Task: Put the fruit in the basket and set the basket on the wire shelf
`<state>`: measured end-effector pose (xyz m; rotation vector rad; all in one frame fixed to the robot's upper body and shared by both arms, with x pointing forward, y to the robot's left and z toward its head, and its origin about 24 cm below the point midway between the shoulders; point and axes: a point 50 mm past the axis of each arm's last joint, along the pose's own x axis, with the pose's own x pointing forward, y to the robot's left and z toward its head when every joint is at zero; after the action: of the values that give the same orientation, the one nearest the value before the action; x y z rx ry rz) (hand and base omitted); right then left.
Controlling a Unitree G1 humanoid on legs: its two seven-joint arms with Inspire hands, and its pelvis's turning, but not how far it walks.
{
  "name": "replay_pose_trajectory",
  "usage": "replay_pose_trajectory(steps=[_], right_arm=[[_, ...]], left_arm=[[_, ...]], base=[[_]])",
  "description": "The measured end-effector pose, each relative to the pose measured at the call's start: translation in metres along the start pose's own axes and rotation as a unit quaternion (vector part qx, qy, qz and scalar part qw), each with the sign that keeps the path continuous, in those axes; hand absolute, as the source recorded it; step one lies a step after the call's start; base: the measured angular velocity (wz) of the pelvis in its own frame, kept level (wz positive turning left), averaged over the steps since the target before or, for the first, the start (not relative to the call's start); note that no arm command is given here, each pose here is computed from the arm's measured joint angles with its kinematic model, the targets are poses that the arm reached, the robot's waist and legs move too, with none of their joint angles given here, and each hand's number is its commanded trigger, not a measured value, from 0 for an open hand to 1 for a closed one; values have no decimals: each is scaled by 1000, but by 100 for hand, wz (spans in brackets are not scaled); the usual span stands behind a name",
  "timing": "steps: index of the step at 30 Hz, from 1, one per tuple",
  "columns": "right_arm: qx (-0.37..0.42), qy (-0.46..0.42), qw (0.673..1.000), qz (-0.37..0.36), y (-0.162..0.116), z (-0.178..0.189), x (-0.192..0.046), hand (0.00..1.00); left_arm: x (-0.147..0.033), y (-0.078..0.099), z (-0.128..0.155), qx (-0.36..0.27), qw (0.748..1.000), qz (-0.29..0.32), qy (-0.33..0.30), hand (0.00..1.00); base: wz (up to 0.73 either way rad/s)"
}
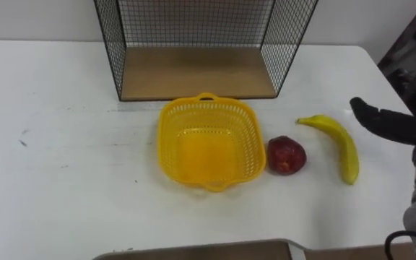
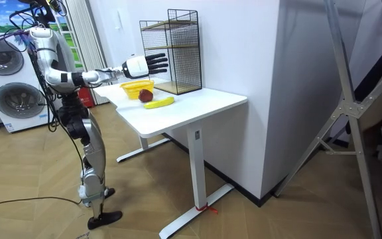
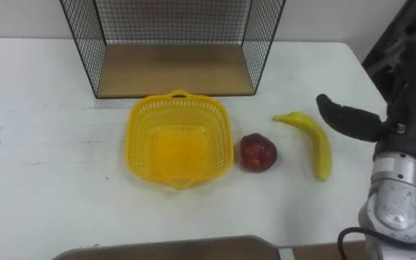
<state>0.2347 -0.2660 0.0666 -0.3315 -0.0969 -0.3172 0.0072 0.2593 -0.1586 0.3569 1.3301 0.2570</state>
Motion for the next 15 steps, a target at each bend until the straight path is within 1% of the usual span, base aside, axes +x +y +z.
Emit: replay_pose_trajectory(steps=[1, 4, 9, 15], right_arm=[[-17, 3, 1000, 20, 4, -1, 0, 0], [-40, 8, 998, 48, 9, -3, -1, 0], [-47, 9, 996, 73, 11, -3, -1, 0], [-48, 11, 994, 102, 15, -3, -2, 0]], left_arm=[[0, 0, 0, 0, 1000, -4, 1, 0], [0, -1, -1, 0, 1000, -11, 6, 0], [0, -1, 0, 1, 1000, -20, 6, 0], [0, -2, 0, 20, 999, -28, 4, 0]], base=[[3], [4], [6], [1]])
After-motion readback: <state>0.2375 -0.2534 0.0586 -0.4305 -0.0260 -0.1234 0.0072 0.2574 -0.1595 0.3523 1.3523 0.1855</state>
